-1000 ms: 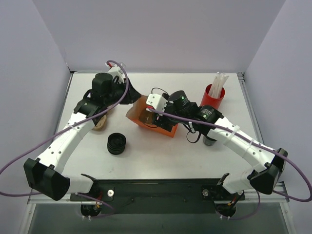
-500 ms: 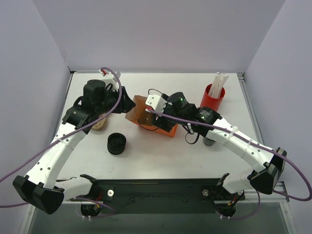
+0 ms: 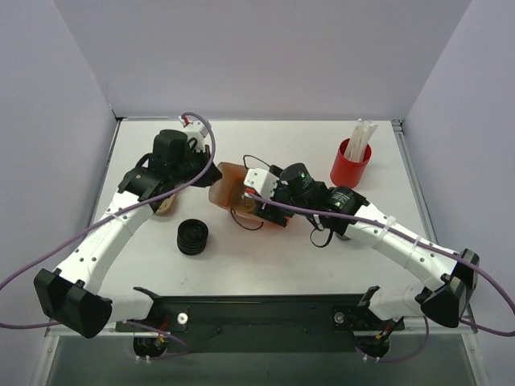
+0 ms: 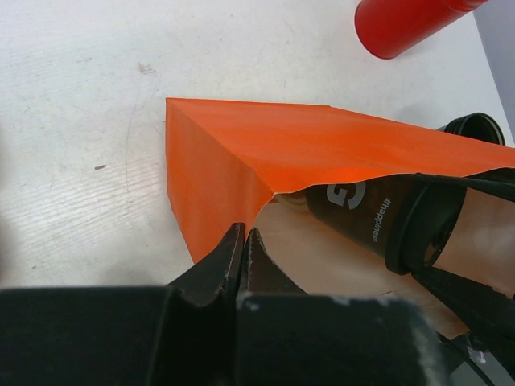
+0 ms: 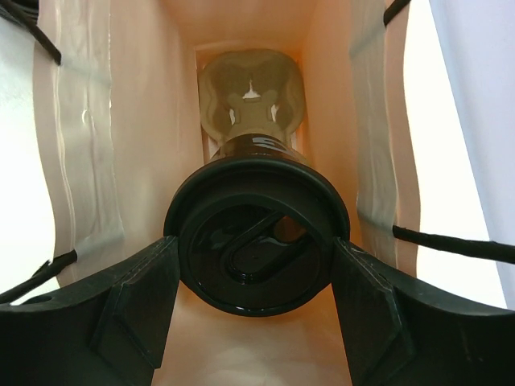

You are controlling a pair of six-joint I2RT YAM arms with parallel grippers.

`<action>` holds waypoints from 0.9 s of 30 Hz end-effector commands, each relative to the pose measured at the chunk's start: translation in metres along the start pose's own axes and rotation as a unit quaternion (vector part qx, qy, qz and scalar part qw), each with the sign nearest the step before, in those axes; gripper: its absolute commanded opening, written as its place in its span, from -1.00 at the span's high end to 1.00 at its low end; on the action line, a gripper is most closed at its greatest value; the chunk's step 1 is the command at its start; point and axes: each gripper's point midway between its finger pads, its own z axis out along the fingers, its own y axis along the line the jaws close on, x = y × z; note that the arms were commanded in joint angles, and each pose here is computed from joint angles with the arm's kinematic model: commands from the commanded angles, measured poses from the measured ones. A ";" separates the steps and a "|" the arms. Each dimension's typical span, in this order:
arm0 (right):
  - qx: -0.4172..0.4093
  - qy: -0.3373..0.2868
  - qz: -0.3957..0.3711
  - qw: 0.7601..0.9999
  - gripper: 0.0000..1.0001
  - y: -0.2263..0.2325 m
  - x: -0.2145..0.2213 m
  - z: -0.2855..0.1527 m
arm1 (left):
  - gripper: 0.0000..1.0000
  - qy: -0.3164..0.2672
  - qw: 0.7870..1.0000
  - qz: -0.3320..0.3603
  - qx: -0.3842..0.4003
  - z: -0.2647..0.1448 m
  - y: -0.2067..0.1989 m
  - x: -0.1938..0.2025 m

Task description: Pack the takeout coffee

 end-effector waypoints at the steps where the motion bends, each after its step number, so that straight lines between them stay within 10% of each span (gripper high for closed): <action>1: 0.035 0.004 -0.037 0.999 0.08 -0.015 0.005 -0.008 | 1.00 -0.071 0.996 0.023 0.055 -0.009 -0.027 -0.027; 27: 0.085 0.052 -0.187 0.977 0.07 -0.055 0.050 0.005 | 1.00 -0.143 0.972 0.078 0.171 -0.009 -0.062 -0.004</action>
